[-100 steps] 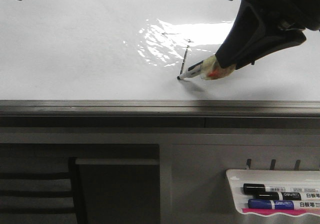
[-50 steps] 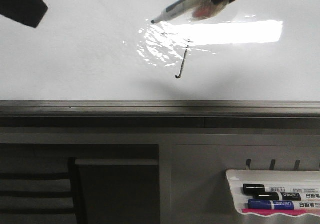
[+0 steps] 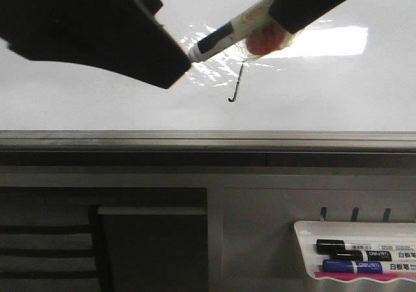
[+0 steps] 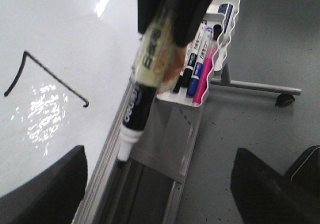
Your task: Write number 7 on whiteboard
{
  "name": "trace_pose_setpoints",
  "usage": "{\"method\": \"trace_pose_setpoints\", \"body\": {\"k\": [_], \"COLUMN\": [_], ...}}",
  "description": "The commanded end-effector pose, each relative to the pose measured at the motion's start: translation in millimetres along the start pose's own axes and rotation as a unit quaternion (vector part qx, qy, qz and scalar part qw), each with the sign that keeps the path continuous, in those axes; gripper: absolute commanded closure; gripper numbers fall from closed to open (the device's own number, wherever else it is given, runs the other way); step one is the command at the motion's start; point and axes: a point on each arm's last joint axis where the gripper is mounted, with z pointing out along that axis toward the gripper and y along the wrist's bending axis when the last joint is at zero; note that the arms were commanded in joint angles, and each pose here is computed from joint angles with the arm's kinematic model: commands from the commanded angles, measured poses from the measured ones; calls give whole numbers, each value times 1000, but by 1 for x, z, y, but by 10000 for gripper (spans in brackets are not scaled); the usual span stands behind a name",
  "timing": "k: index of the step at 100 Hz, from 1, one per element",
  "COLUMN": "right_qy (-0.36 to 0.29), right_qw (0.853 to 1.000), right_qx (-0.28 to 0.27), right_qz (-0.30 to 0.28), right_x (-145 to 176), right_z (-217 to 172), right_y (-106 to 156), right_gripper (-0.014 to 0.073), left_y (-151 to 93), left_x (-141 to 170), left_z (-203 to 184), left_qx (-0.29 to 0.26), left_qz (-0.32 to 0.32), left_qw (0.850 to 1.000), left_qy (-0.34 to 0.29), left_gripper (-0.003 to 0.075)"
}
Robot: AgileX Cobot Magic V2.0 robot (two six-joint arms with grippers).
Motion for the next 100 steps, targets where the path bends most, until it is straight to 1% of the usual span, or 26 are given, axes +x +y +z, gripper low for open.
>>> {"method": "trace_pose_setpoints", "body": {"k": [1,9,17,34,39,46,63,75,89,100], "right_qy": [-29,-27,-22,-22,-23,-24,-24,-24,-29,-32], "right_qw": [999,999,999,999,999,999,999,999,999,999], "right_qx": [29,24,10,8,7,7,7,7,8,4], "right_qz": [-12,-19,-41,-39,-39,-38,-38,-38,-33,-30], "right_x": [-12,-11,-10,-10,-11,-11,-11,-11,-12,-12], "right_z": [-14,-14,-14,-14,-14,-14,-14,-14,-14,-14], "right_y": [-4,-3,0,0,0,0,0,0,0,1], "right_gripper": [639,639,639,639,639,639,639,639,639,639], "left_y": [3,2,3,6,6,6,6,6,6,7], "left_x": [-22,-24,-27,-35,-34,-32,-33,-33,-33,-33], "left_z": [-2,8,15,27,31,35,35,35,35,35], "left_qx": [-26,-18,-15,-11,-9,-6,-9,-9,-9,-10], "left_qz": [5,7,8,8,8,9,9,9,9,9], "left_qw": [998,998,998,999,999,999,999,999,999,999], "left_qy": [-64,-57,-53,-49,-44,-37,-40,-41,-41,-42], "left_gripper": [175,175,175,177,190,237,406,505,590,641]}}
